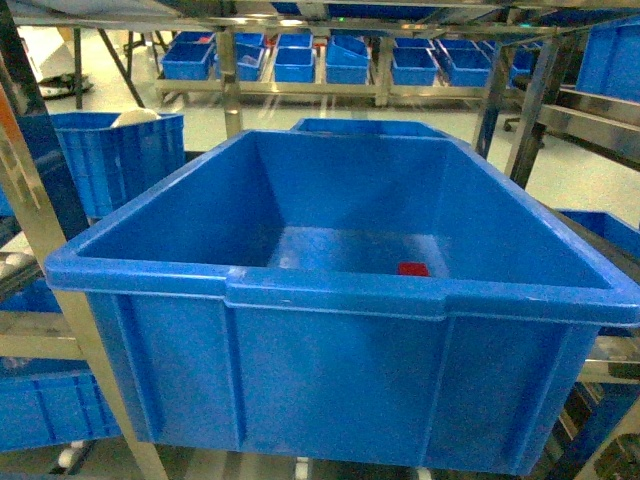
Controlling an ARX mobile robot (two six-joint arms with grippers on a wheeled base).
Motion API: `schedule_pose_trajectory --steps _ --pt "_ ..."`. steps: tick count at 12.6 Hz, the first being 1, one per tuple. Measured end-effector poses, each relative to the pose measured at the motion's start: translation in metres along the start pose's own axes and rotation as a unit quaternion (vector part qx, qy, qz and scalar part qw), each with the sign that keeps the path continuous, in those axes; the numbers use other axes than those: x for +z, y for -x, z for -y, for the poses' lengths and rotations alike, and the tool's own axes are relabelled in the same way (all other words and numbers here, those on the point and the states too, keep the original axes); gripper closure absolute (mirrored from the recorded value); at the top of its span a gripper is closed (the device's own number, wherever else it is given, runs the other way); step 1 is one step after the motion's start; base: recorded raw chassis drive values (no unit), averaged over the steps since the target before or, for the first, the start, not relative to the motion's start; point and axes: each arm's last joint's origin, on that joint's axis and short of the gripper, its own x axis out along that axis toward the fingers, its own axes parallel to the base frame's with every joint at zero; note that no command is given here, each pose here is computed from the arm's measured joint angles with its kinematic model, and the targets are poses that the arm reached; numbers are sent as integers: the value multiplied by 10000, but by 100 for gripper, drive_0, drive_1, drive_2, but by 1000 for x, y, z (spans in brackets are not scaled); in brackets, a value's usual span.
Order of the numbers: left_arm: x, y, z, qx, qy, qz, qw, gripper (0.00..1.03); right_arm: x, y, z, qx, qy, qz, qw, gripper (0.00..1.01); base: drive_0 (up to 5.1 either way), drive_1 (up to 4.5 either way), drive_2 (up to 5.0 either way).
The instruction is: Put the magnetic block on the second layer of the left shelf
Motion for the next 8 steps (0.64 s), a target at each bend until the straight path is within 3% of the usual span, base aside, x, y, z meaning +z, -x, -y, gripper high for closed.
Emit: schedule_pose_trajectory --steps 8 --pt "0 0 0 -2 2 0 10000 5 0 0 0 0 0 0 10000 3 0 0 0"
